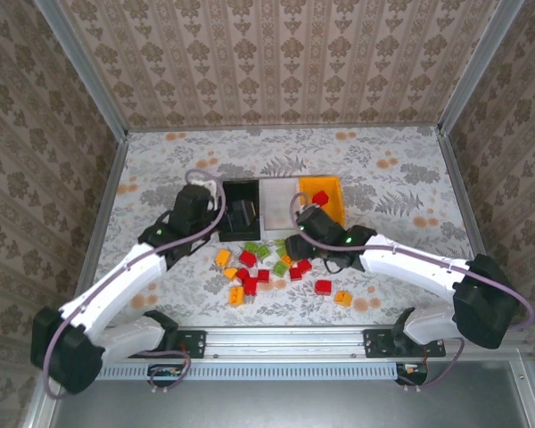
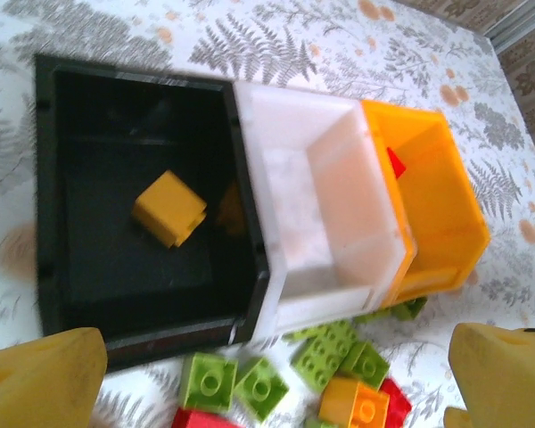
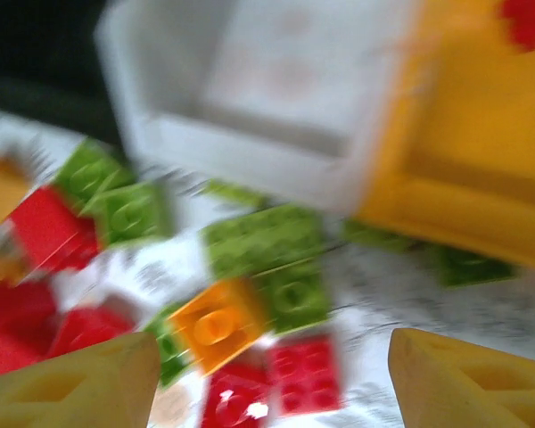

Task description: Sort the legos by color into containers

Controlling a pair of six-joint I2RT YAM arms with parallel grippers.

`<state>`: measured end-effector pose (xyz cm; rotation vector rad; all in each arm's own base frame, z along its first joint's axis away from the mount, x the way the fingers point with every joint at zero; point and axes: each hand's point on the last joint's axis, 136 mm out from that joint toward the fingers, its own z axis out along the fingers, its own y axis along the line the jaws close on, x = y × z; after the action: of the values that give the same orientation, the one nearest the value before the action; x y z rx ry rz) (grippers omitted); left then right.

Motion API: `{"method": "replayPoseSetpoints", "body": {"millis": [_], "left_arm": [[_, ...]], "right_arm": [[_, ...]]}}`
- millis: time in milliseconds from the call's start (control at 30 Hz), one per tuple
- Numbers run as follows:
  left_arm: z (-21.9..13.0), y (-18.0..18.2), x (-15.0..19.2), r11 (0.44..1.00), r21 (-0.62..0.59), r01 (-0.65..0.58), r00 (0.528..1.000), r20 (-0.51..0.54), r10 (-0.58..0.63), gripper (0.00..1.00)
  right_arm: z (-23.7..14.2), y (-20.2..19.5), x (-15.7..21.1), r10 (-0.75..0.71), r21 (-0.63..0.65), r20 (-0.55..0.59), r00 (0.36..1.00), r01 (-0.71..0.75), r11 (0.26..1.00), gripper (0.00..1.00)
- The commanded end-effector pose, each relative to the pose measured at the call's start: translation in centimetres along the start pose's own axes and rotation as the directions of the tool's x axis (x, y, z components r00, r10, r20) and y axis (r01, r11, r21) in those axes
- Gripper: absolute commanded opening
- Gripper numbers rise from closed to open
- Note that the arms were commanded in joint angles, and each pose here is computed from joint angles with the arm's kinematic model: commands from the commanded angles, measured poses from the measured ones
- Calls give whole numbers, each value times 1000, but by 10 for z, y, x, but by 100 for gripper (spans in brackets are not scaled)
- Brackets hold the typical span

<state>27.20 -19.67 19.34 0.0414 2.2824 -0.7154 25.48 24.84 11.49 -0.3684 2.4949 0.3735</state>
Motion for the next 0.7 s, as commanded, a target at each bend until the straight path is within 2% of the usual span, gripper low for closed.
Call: {"method": "replayPoseSetpoints", "body": {"millis": [0, 167, 333, 667], "left_arm": [[-19, 23, 22, 997, -62, 36, 999, -1, -36, 100], [-46, 36, 36, 996, -62, 68, 997, 42, -65, 100], [-55, 49, 48, 992, -91, 88, 995, 45, -85, 100], [-50, 54, 54, 990, -97, 99, 995, 40, -95, 100]], "right_arm": [[14, 36, 8, -89, -120, -16, 996, 87, 989, 66], [33, 71, 0, -161, -179, -22, 987, 155, 972, 56], [60, 71, 4, -162, -140, -98, 982, 148, 979, 51], [59, 11, 35, -81, 69, -207, 975, 97, 993, 44]]}}
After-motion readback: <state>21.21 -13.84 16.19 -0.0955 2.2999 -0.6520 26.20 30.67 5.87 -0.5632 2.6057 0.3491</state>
